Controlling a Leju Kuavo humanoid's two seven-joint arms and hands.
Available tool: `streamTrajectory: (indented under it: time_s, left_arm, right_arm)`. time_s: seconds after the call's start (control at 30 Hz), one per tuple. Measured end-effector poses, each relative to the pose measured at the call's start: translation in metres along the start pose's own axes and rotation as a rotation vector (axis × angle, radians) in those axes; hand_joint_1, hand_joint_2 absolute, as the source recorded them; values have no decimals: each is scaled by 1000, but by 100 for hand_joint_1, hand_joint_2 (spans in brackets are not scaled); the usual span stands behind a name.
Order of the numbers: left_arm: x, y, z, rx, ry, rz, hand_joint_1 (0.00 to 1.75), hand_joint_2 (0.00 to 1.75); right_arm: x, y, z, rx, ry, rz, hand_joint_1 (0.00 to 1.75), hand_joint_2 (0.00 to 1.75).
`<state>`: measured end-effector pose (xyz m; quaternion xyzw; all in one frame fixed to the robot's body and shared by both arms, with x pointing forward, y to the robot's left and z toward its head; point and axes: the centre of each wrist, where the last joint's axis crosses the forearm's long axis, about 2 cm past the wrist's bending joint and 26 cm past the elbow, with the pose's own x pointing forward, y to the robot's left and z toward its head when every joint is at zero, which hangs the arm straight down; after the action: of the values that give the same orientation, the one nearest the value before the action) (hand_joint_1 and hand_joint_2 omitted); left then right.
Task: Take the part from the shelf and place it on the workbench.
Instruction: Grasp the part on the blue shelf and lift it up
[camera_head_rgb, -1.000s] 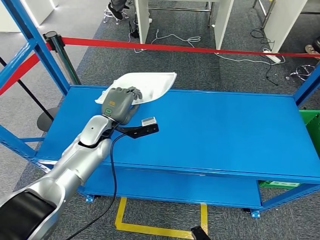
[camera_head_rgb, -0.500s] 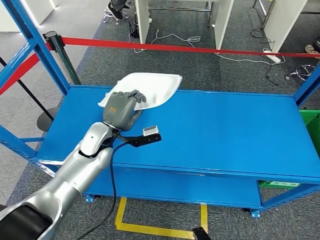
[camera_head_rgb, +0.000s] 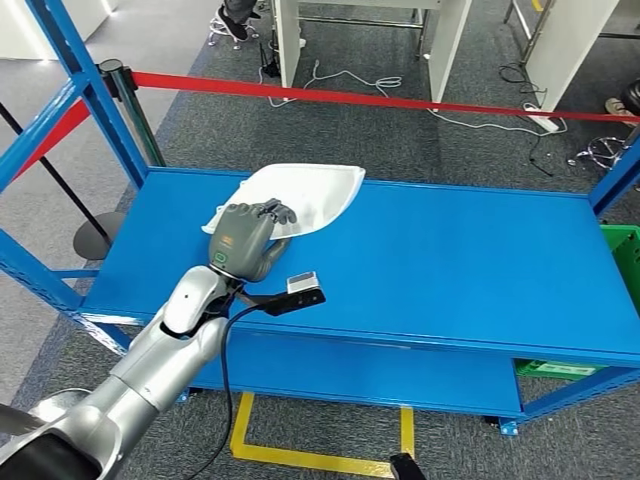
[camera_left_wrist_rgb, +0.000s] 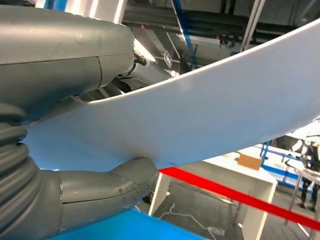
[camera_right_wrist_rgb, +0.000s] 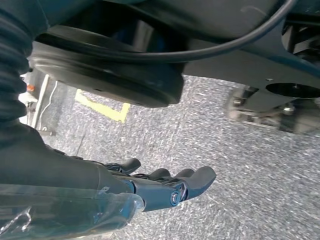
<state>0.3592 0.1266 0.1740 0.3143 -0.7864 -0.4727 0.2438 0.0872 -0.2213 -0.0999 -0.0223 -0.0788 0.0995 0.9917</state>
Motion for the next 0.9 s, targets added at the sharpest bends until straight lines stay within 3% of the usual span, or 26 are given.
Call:
streamTrajectory:
  time_s: [0.9]
  left_arm:
    - [0,-4,8,-12,0,0,175,175]
  right_arm:
    - [-6,-2,-1,-5,13,-6,0,175]
